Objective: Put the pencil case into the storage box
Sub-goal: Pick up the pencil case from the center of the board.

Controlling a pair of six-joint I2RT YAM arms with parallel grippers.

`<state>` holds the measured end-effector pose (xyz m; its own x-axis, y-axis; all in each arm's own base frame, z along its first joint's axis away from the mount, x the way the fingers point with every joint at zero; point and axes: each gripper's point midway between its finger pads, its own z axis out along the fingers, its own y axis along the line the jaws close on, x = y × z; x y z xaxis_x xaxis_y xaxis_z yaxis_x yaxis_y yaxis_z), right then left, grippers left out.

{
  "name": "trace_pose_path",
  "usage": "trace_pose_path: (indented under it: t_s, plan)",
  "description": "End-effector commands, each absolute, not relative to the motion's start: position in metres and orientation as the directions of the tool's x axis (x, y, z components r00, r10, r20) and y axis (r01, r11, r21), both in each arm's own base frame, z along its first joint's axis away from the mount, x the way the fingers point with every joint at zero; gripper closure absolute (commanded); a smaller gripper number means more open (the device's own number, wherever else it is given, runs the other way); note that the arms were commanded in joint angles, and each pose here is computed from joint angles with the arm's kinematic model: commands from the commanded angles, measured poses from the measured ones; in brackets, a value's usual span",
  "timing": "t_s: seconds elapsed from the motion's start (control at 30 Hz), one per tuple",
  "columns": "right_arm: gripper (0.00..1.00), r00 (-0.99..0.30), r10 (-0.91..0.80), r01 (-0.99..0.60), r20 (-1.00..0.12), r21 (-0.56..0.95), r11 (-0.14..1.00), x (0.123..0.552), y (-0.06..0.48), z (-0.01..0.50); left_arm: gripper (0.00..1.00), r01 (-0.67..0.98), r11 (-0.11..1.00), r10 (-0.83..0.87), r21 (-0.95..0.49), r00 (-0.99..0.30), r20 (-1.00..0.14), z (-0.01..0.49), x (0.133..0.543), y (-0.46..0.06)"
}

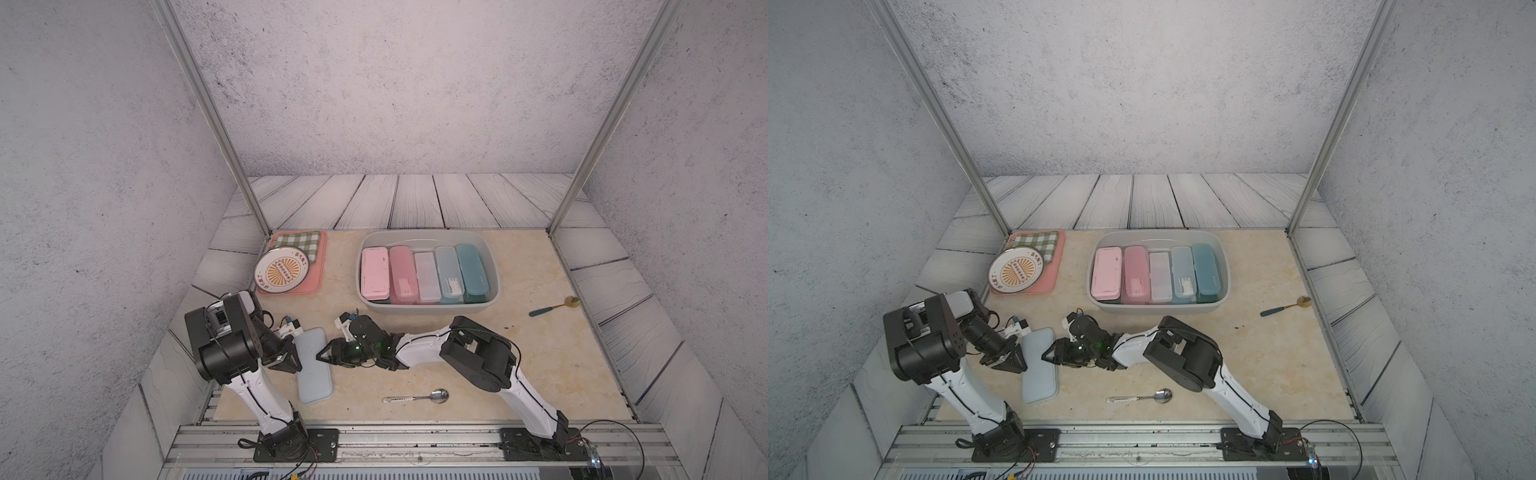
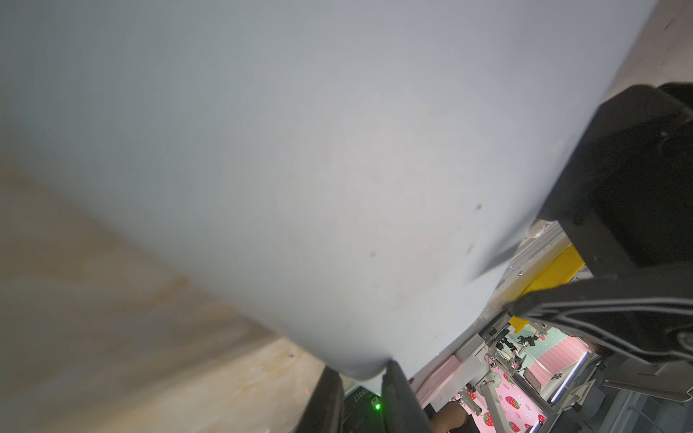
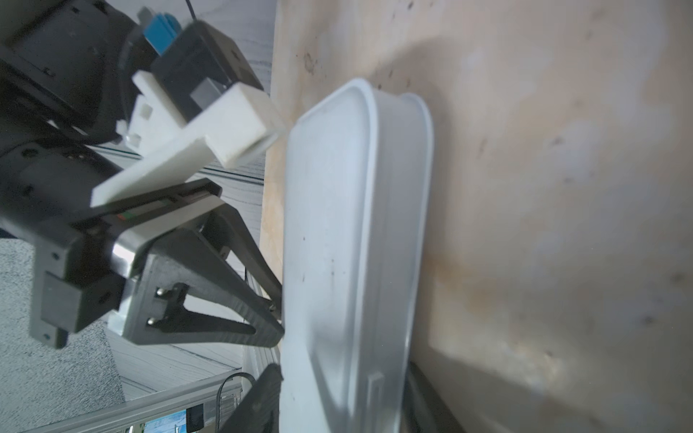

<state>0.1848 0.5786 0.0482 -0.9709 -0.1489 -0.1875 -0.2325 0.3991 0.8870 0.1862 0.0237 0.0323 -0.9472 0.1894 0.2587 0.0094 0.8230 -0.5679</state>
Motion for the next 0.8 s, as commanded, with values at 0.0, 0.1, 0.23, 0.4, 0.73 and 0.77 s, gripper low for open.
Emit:
trace_pose_path:
  t_s: [0.0, 0.1, 0.23, 0.4, 0.73, 0.77]
  plan:
    - [0.47, -0.949, -0.237, -0.278, -0.209, 0.910, 0.308, 0.166, 0.596, 0.075, 0.78, 0.048, 0.806, 0.192, -0.590, -0.964, 0.183, 0.029, 0.198, 0.018]
    - [0.47, -0.947, -0.240, -0.282, -0.215, 0.912, 0.296, 0.170, 0.603, 0.076, 0.78, 0.036, 0.785, 0.189, -0.619, -0.965, 0.183, 0.032, 0.197, 0.012]
    - [0.67, -0.945, -0.229, -0.295, -0.234, 0.912, 0.284, 0.174, 0.608, 0.081, 0.78, 0.035, 0.781, 0.189, -0.624, -0.965, 0.183, 0.033, 0.197, 0.011]
    - [0.77, -0.948, -0.202, -0.296, -0.245, 0.912, 0.283, 0.178, 0.597, 0.087, 0.75, 0.046, 0.782, 0.180, -0.621, -0.972, 0.154, 0.044, 0.202, 0.011]
    - [0.87, -0.931, -0.126, -0.363, -0.341, 0.855, 0.370, 0.192, 0.544, 0.124, 0.27, 0.146, 0.852, 0.109, -0.503, -0.989, -0.102, 0.117, 0.224, 0.020]
    - [0.87, -0.924, -0.128, -0.381, -0.360, 0.843, 0.379, 0.191, 0.538, 0.133, 0.20, 0.157, 0.873, 0.102, -0.462, -0.985, -0.143, 0.125, 0.226, 0.024]
